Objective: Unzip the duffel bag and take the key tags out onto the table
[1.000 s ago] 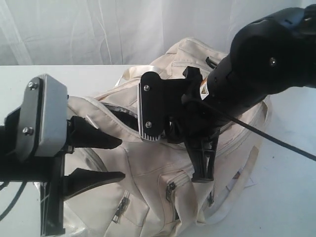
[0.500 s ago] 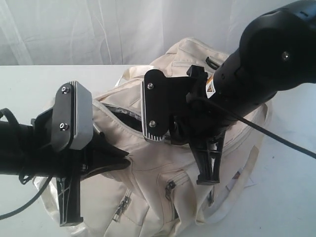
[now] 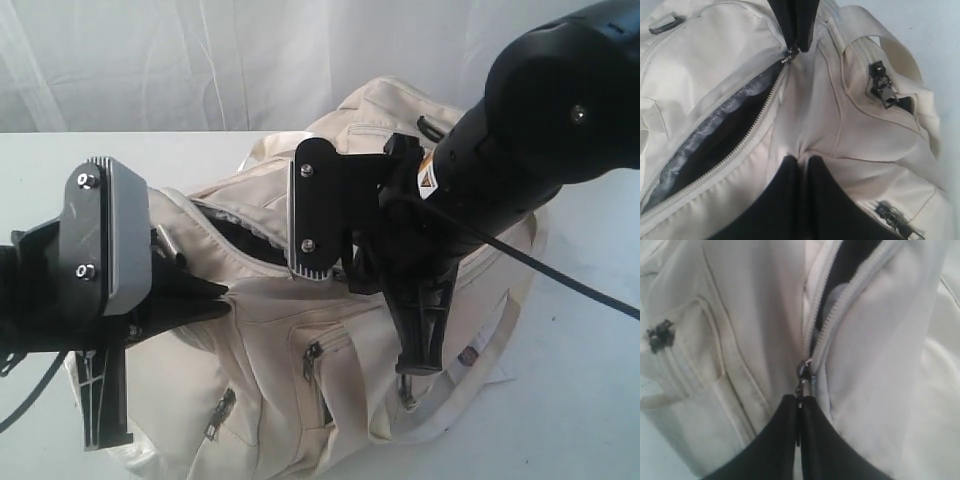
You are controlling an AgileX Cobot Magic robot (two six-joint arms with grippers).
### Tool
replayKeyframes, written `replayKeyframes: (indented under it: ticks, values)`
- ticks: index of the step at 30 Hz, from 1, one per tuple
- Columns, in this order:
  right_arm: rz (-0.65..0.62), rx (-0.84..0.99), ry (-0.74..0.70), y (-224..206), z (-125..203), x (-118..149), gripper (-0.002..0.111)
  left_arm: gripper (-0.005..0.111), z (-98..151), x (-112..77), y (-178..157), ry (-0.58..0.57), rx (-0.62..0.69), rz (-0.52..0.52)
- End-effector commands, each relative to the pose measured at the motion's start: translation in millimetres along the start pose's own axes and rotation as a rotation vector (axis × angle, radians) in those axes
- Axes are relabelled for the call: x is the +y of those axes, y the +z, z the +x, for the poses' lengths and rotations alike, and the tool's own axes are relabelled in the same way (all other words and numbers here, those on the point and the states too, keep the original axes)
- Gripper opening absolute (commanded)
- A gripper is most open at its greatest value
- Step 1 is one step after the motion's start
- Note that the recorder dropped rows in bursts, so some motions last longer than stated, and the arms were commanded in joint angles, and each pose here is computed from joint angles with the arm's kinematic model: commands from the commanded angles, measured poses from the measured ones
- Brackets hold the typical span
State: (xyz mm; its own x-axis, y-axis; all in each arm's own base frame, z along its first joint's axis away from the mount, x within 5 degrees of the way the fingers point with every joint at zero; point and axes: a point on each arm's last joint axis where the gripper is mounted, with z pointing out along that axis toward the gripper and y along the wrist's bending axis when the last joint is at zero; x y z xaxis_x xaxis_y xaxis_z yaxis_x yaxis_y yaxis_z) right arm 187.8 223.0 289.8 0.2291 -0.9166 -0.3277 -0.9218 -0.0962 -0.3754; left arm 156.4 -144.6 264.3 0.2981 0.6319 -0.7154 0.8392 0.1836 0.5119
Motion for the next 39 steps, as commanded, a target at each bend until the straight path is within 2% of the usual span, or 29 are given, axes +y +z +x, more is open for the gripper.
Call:
replayKeyframes:
  ticks: [1, 8, 13, 23, 32, 34, 36, 39]
  values:
    - [0.015, 0.031, 0.019, -3, 4, -1, 0.0, 0.0, 1, 2.9, -13, 0.116, 0.027, -0.102]
    - [0.053, 0.073, 0.014, -3, 7, -5, 0.0, 0.0, 4, 0.3, -29, 0.138, 0.045, -0.196]
    - [0.125, 0.121, 0.071, -2, 18, -16, 0.0, 0.0, 8, -5.3, -34, 0.139, 0.046, -0.209]
    - [0.137, 0.206, 0.139, 13, 47, -36, 0.0, 0.0, 13, -8.8, -43, 0.148, 0.071, -0.278]
    - [0.247, 0.271, 0.389, 11, 110, -72, 0.0, 0.0, 12, -8.3, -46, 0.131, 0.062, -0.292]
    - [0.284, 0.274, 0.429, 7, 124, -79, 0.0, 0.0, 19, -11.2, -44, 0.122, 0.088, -0.297]
    - [0.328, 0.265, 0.457, 3, 134, -86, 0.0, 0.0, 27, -12.0, -44, 0.136, 0.142, -0.33]
    - [0.378, 0.251, 0.504, -1, 146, -92, 0.0, 0.0, 33, -3.2, -49, 0.128, 0.212, -0.432]
